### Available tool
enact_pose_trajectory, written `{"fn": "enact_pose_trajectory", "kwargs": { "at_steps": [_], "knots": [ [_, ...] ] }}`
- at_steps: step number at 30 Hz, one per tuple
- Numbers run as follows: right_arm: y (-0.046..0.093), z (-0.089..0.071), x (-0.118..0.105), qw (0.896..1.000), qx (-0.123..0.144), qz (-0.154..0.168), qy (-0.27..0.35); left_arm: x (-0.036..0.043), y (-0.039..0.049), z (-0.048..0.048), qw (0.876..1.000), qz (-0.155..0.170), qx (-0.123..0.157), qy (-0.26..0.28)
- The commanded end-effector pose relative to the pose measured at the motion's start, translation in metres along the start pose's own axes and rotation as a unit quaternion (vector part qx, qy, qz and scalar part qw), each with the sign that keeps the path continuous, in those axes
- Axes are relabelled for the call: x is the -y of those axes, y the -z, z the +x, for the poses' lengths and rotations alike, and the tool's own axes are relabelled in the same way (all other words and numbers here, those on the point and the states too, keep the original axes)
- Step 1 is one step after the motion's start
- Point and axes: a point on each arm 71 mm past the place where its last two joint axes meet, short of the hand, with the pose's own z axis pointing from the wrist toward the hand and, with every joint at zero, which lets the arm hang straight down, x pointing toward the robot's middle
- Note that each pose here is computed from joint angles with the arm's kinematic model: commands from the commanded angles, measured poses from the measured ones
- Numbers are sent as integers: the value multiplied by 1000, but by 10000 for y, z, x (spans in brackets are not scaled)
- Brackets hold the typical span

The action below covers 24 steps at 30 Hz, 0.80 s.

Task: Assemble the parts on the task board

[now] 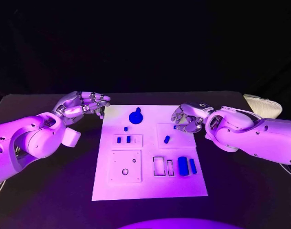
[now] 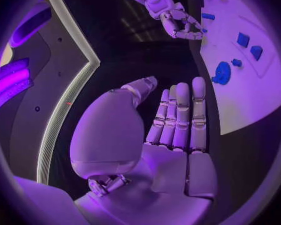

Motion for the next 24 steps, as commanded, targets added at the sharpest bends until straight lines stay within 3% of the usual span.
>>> {"fn": "enact_pose_trajectory", "kwargs": {
  "at_steps": [1, 10, 24],
  "knots": [
    [10, 25, -27, 1000, -2, 2, 31, 31, 7, 24, 999, 23, -5, 24],
    [35, 105, -61, 999, -16, 6, 43, 26, 33, 39, 999, 23, -7, 26],
    [18, 145, -53, 999, -8, 12, 50, 18, 42, 63, 999, 22, -10, 26]
  ]
}}
